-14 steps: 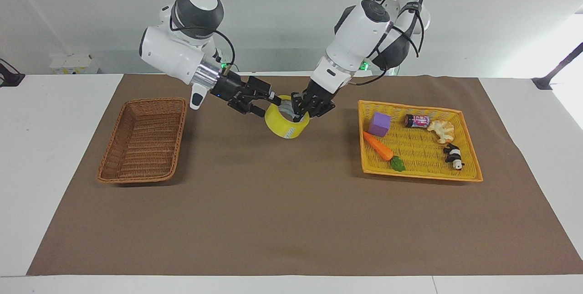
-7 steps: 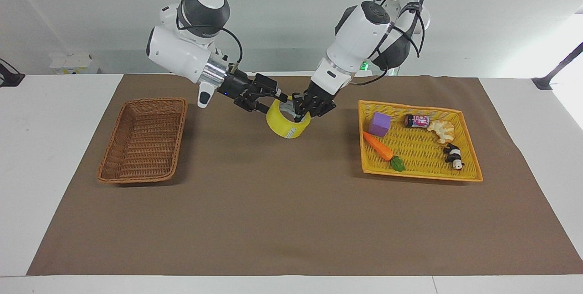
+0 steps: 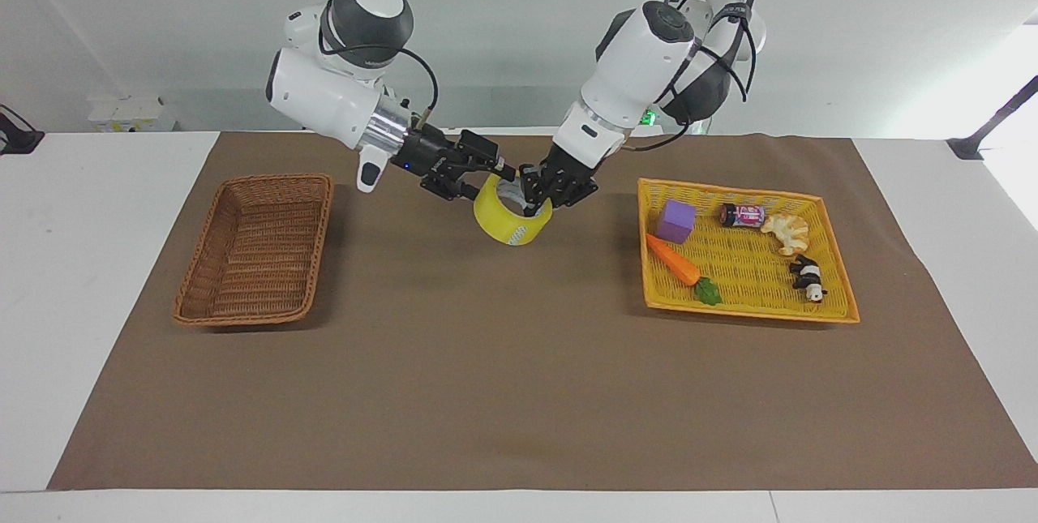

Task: Move tape to another basket
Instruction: 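Close the right gripper on the tape roll rim beside the left gripper, then release the tape with the left gripper and withdraw it toward the yellow basket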

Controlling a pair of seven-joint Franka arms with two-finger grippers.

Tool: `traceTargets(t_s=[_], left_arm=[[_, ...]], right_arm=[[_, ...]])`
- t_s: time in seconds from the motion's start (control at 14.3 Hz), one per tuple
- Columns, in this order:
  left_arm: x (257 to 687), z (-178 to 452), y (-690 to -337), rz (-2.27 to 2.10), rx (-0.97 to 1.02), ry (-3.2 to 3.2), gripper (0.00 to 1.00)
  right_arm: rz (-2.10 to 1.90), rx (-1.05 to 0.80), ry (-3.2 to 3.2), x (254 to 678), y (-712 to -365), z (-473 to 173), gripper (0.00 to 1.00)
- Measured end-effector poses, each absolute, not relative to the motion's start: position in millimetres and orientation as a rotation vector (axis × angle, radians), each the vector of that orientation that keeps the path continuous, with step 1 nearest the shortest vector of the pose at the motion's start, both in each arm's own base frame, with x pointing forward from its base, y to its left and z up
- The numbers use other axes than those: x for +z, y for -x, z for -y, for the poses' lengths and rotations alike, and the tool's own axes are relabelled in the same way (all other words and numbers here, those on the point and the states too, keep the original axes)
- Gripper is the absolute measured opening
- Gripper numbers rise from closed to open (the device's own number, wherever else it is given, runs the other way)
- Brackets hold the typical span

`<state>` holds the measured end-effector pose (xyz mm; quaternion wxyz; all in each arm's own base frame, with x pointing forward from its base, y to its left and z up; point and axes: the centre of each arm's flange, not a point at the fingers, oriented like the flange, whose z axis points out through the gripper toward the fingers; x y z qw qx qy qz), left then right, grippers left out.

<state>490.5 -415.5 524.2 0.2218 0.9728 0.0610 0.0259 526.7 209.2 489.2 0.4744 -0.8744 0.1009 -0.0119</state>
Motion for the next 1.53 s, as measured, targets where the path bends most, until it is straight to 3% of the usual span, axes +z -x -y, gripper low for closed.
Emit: traceTargets(t_s=[0.28, 0.49, 1.53], left_arm=[[524.0, 415.5, -490.4, -0.168, 0.070, -2.689, 0.22], [524.3, 414.9, -490.5, -0.169, 0.069, -2.690, 0.22], [523.8, 415.2, -489.9, -0.166, 0.064, -2.693, 0.22]], right_arm=[[-0.247, -0.031, 2.138, 489.6, -526.9, -208.3, 0.89], [-0.242, -0.034, 2.140, 488.9, -526.7, -207.7, 0.56], [-0.231, -0.037, 2.141, 488.2, -525.6, -207.6, 0.55]])
